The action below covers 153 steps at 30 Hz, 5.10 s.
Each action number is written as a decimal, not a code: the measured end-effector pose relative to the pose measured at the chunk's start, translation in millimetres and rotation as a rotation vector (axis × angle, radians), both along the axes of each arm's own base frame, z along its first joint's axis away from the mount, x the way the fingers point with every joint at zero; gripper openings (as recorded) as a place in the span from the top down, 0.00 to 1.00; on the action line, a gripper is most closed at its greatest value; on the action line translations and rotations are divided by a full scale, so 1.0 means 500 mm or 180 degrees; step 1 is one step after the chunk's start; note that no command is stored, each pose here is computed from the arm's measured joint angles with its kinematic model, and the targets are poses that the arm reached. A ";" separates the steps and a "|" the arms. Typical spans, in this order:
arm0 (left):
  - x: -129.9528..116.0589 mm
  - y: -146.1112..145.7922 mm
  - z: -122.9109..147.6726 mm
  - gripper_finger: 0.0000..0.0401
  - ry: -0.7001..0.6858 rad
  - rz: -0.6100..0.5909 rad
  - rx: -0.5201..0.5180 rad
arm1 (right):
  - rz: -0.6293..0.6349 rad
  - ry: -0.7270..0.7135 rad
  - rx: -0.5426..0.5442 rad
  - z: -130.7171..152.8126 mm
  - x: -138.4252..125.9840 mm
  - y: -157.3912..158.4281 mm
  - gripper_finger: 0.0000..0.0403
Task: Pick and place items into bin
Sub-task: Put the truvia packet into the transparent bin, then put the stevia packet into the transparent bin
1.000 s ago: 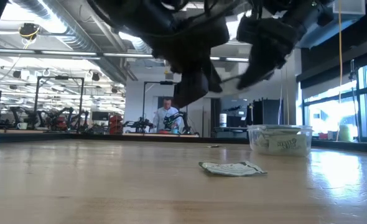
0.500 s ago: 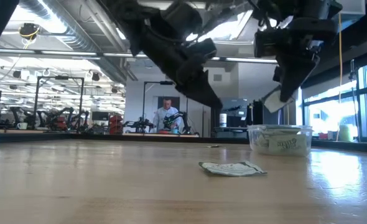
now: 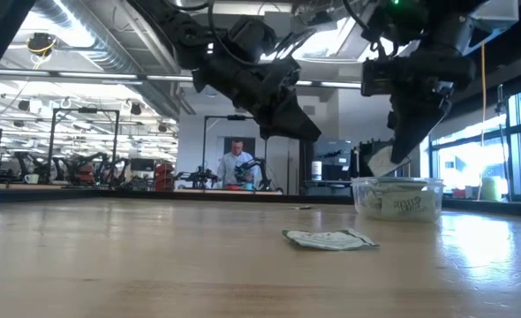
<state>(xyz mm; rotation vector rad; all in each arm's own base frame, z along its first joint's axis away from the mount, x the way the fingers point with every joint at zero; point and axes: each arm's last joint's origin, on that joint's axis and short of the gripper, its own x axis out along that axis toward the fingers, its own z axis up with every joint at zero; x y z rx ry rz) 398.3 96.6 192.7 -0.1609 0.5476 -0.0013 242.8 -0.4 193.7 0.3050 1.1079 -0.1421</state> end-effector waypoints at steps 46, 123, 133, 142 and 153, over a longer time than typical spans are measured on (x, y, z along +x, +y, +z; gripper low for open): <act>0.052 0.057 -0.124 0.88 0.0763 0.0720 0.0916 | -0.0510 0.0080 -0.0915 0.000 -0.006 -0.019 0.90; 0.027 -0.119 -0.064 0.82 0.1264 -0.0024 0.0700 | 0.0427 -0.0155 -0.1220 0.007 0.008 0.032 0.90; 0.028 -0.107 -0.098 0.87 0.1483 0.0185 0.0870 | 0.0419 -0.0156 -0.1218 0.007 0.008 0.032 0.90; 0.027 -0.089 -0.128 0.88 0.1597 0.0181 0.0542 | 0.0323 -0.0168 -0.1169 0.007 0.008 0.032 0.90; 0.033 -0.088 -0.152 0.89 0.1655 0.0237 0.0601 | 0.0343 -0.0165 -0.1179 0.007 0.008 0.032 0.90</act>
